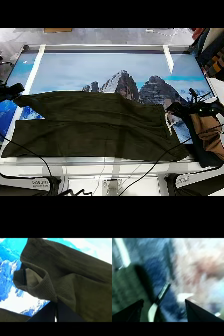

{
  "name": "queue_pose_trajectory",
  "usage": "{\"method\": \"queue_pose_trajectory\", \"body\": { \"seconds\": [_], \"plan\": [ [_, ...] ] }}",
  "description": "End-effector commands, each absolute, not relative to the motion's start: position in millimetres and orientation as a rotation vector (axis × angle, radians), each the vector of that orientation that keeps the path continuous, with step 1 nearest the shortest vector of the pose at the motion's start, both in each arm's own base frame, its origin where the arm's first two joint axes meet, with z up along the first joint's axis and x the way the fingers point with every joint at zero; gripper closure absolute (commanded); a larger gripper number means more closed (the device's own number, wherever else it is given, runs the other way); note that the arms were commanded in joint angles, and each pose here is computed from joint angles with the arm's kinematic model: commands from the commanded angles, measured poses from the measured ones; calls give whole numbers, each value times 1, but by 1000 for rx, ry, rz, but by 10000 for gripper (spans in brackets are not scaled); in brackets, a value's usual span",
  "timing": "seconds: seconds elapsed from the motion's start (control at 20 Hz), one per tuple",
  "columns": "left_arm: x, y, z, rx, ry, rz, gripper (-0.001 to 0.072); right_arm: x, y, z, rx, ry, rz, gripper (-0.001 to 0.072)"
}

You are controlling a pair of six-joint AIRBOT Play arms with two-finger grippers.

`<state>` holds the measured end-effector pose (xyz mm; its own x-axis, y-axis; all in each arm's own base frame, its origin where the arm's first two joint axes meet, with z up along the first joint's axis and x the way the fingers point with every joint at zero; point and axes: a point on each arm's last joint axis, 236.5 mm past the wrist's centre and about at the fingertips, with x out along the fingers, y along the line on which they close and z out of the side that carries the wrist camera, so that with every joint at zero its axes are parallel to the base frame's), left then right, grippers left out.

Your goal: Fold the clothes and pants, and hang the long-sleeved shirts on hangers.

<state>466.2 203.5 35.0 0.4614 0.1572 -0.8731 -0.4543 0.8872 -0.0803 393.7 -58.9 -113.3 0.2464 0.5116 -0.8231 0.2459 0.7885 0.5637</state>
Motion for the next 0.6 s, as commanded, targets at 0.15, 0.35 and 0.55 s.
{"method": "queue_pose_trajectory", "body": {
  "seconds": [0.15, 0.35, 0.55],
  "plan": [
    [470, 196, 36, -347, 1021, 365, 686, 382, -2, -115, 729, 1389, 471, 132],
    [470, 196, 36, -347, 1020, 365, 686, 412, -2, -121, 628, 1276, 447, 197],
    [470, 196, 36, -346, 1020, 365, 686, 448, -8, -98, 573, 1129, 472, 429]
  ]
}}
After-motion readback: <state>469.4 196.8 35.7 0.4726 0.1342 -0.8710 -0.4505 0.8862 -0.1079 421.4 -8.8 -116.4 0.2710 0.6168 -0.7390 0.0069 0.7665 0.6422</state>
